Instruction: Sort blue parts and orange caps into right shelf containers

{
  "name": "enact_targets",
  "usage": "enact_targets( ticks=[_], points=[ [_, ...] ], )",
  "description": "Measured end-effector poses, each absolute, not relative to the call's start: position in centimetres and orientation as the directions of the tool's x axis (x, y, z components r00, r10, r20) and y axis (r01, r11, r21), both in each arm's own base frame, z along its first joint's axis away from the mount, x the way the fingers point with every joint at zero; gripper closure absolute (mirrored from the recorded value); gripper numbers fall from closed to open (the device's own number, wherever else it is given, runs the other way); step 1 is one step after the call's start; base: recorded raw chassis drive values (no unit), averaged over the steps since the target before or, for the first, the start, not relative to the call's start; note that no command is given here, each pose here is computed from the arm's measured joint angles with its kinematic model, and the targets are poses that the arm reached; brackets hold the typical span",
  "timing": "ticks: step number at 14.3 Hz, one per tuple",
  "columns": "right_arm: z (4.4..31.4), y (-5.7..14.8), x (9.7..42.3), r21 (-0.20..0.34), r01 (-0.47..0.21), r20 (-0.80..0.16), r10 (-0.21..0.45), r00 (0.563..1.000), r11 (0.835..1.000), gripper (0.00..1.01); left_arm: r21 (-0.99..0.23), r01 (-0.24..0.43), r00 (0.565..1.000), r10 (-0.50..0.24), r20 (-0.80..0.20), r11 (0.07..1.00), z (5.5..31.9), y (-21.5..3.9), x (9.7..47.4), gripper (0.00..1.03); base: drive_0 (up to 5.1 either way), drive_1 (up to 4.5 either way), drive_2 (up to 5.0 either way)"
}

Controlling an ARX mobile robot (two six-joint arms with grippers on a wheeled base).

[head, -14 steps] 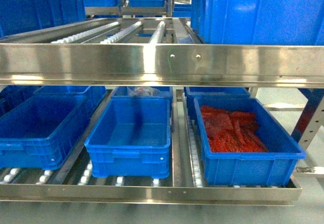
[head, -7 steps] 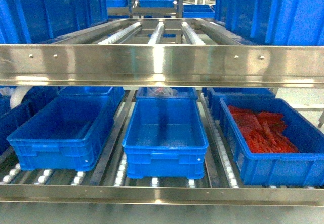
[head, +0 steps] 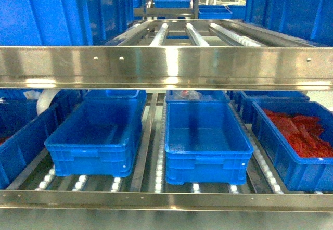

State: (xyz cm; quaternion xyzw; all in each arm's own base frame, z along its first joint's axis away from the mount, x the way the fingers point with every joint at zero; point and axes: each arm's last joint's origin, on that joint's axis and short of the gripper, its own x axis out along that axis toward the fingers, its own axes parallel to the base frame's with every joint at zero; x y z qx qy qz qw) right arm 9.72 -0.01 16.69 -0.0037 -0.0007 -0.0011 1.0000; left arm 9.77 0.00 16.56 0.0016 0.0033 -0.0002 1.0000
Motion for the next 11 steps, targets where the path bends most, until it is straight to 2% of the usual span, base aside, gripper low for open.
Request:
enact_targets(
  ticks=[11],
  points=[
    [16.70, 0.01, 9.72, -0.007, -0.003, 0.002, 0.003, 1.000, 1.000, 0.56, 0.003, -0.003, 1.000, 0.003, -0.007, 1.000, 16.56, 0.01, 9.77, 0.60, -5.0, 2.46, 2.5]
  ],
)
